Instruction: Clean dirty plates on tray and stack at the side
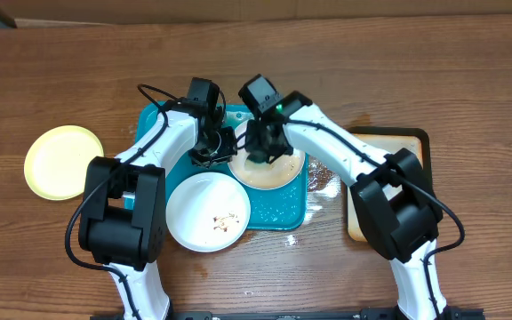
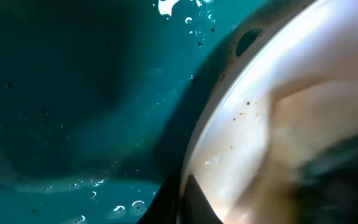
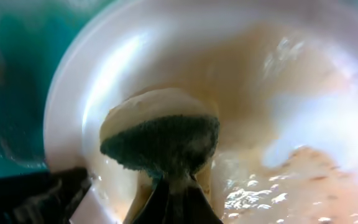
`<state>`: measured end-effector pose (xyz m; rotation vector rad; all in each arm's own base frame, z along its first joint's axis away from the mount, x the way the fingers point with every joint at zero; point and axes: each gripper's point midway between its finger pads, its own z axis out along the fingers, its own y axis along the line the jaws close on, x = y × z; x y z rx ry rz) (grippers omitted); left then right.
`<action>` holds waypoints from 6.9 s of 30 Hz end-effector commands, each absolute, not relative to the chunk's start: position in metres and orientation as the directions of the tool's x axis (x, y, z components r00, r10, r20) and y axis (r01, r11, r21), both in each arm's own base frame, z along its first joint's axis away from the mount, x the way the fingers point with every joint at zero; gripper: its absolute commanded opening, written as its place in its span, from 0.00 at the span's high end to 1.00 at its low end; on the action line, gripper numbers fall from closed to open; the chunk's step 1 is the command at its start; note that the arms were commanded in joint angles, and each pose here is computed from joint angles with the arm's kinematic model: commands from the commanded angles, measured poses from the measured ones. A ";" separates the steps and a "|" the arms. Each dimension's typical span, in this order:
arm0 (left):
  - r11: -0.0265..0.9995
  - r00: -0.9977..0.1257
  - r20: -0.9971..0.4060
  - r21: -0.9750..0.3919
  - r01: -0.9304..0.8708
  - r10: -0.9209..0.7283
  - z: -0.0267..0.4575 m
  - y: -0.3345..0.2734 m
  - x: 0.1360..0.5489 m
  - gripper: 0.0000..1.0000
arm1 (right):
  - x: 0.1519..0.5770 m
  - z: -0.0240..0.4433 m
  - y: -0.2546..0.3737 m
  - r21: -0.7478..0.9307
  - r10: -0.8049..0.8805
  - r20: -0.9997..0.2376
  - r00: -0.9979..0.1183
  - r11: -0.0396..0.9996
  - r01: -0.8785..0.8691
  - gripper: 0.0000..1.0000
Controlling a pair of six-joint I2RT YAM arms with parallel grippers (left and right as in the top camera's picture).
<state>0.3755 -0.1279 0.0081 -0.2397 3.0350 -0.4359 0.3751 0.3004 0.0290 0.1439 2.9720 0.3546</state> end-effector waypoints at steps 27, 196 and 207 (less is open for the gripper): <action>0.952 -0.976 -0.040 -0.234 -0.198 -0.213 -0.003 -0.115 0.379 0.96 | 0.365 -0.011 0.186 -0.195 0.162 -0.124 -0.979 0.963 0.184 0.96; 0.262 -0.251 -0.075 -0.321 -0.910 -0.965 0.098 0.251 0.278 0.96 | 0.326 0.044 0.062 -0.277 0.384 0.194 -0.903 0.904 0.325 0.96; 0.207 -0.207 -0.035 -0.299 -0.931 -0.978 0.060 0.270 0.269 0.96 | 0.325 0.045 0.061 -0.279 0.383 0.196 -0.902 0.904 0.323 0.96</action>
